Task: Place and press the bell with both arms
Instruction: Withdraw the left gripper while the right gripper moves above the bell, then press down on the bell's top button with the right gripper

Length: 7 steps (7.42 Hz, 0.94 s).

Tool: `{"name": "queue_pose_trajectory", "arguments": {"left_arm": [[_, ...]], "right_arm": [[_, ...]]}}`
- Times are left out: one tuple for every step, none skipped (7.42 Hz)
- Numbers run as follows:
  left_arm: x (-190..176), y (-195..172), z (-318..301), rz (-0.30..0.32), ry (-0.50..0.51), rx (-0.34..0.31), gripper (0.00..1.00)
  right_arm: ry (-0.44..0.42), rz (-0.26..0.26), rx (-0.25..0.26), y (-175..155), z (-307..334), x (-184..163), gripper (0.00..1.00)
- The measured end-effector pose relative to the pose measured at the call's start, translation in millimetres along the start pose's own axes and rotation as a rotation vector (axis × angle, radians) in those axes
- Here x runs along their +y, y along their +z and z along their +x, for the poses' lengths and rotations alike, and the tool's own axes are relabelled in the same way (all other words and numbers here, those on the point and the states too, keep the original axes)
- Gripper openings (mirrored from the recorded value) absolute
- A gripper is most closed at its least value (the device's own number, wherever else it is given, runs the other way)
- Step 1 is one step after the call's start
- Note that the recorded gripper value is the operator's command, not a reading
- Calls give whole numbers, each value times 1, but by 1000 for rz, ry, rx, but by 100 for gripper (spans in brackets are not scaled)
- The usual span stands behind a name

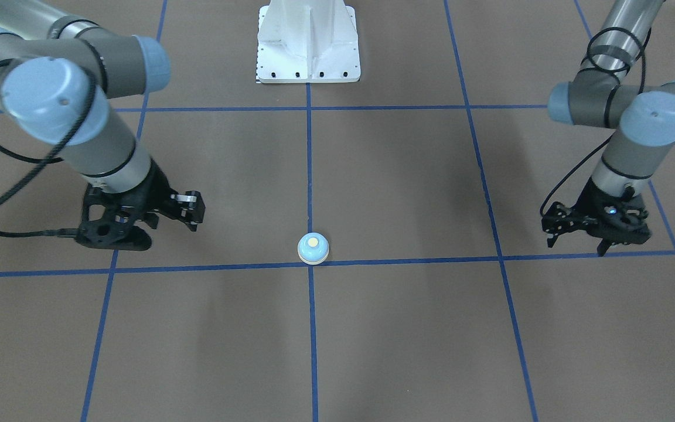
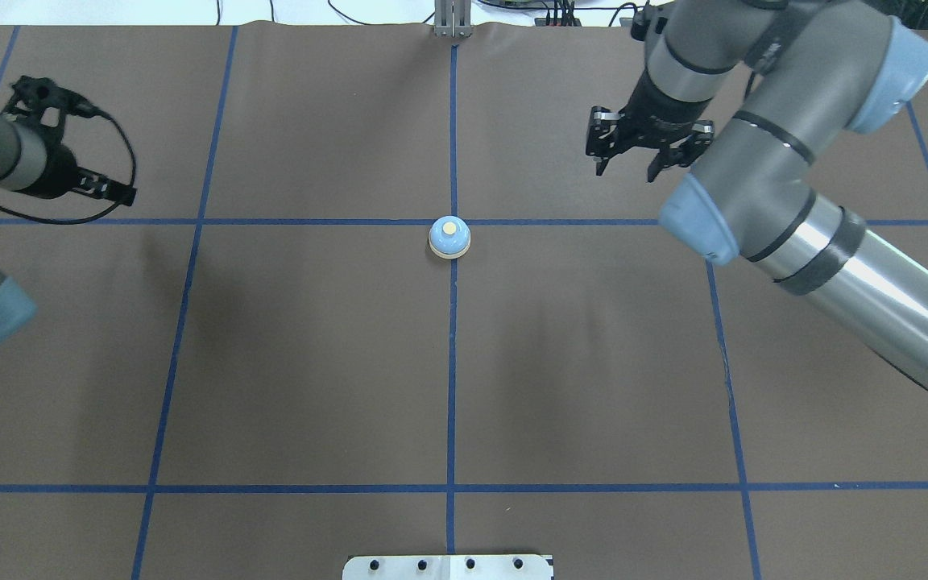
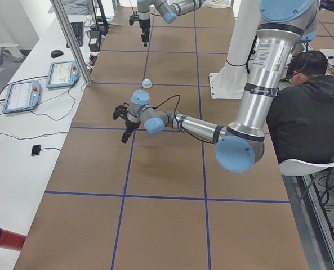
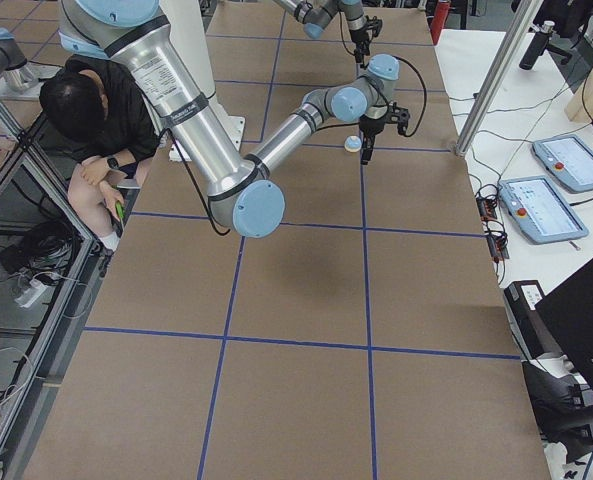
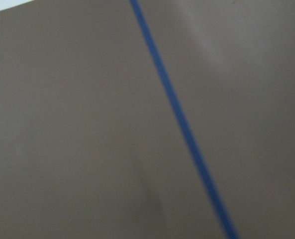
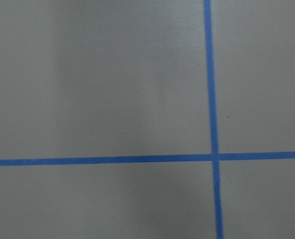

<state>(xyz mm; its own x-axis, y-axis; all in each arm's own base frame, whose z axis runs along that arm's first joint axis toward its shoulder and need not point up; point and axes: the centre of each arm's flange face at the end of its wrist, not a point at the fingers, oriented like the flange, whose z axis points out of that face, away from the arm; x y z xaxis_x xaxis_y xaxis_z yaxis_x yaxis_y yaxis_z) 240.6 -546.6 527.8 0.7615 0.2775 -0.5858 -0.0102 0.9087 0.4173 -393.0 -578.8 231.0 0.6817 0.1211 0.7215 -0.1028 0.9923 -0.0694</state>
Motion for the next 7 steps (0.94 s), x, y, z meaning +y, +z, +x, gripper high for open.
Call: {"name": "queue_pose_trajectory", "arguments": {"left_arm": [[41, -18, -41, -50, -7, 7, 100], [79, -38, -75, -92, -6, 5, 100], [110, -62, -99, -134, 5, -11, 100], [126, -89, -114, -180, 24, -39, 100], [131, -113, -124, -227, 45, -65, 100], [131, -132, -130, -263, 62, -82, 100], [131, -143, -134, -277, 69, -89, 100]], "right_arm": [[-11, 12, 14, 11, -34, 13, 0], [-26, 18, 26, 21, -59, 23, 0], [-42, 17, 38, 32, -83, 29, 0], [-62, 16, 42, 48, -108, 30, 0], [-84, 23, 32, 67, -123, 28, 0], [-101, 27, 21, 85, -129, 26, 0], [-111, 26, 18, 96, -132, 26, 0]]}}
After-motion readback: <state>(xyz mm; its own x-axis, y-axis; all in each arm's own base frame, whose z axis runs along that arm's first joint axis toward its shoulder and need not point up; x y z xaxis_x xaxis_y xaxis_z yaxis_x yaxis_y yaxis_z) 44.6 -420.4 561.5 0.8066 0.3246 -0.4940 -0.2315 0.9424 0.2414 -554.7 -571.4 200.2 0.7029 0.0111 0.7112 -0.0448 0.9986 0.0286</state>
